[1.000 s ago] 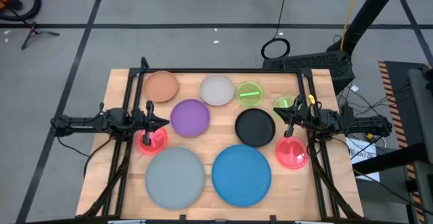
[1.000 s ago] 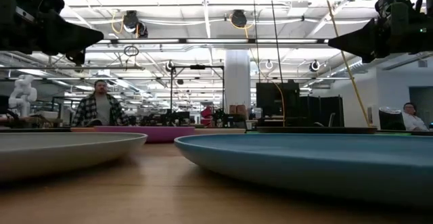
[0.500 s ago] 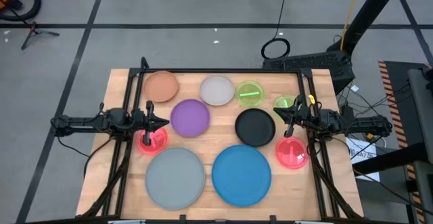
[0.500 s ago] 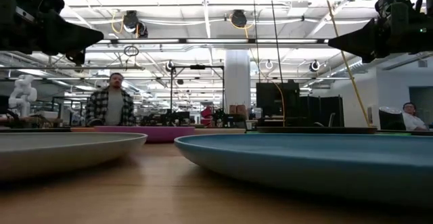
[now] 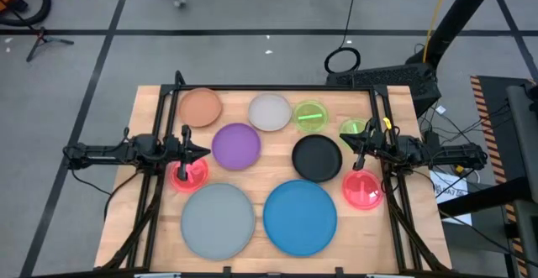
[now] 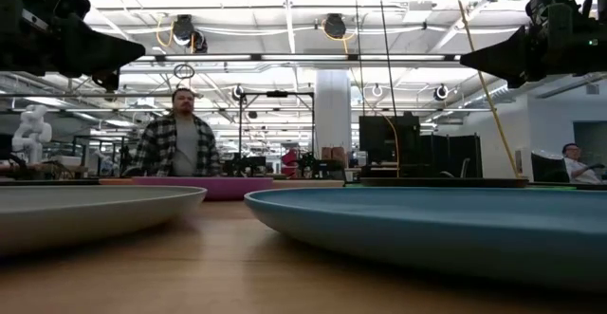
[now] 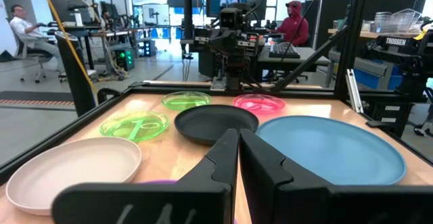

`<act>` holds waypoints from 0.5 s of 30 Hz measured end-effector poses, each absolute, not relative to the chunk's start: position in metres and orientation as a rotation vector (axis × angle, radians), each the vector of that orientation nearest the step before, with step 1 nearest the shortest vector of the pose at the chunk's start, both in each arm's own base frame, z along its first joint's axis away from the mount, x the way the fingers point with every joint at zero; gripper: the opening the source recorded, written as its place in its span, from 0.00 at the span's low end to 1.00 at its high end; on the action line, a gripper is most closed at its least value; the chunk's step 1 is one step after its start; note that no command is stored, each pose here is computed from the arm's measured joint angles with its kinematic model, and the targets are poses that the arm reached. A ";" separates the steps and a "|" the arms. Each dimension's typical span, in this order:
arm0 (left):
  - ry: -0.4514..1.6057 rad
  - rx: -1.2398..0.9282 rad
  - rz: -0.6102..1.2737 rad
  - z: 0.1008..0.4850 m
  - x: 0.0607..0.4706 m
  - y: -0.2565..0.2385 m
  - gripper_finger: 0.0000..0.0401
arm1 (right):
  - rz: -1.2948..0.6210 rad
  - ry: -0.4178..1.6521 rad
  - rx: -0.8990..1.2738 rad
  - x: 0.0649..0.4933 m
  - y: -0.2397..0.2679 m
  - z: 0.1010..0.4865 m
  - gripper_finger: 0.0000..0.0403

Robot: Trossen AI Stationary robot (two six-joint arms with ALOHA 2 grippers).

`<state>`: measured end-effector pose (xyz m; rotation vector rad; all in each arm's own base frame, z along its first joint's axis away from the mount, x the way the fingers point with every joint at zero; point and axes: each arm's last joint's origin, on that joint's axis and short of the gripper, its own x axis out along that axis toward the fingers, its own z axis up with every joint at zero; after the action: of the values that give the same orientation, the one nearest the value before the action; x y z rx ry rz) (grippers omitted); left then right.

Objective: Stack plastic plates

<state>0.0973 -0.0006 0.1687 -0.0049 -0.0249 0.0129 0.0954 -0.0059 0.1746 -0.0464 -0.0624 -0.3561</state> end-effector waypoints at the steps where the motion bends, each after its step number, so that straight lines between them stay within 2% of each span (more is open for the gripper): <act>1: -0.025 -0.005 0.013 0.169 0.097 -0.001 0.06 | -0.356 -0.062 -0.046 0.095 -0.006 0.175 0.02; 15: -0.027 0.020 0.013 0.169 0.097 -0.001 0.06 | -0.356 -0.062 -0.047 0.095 -0.006 0.175 0.02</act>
<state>0.0973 -0.0006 0.1688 0.0197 -0.0268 0.0132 0.0954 -0.0059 0.1746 -0.0467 -0.0622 -0.3561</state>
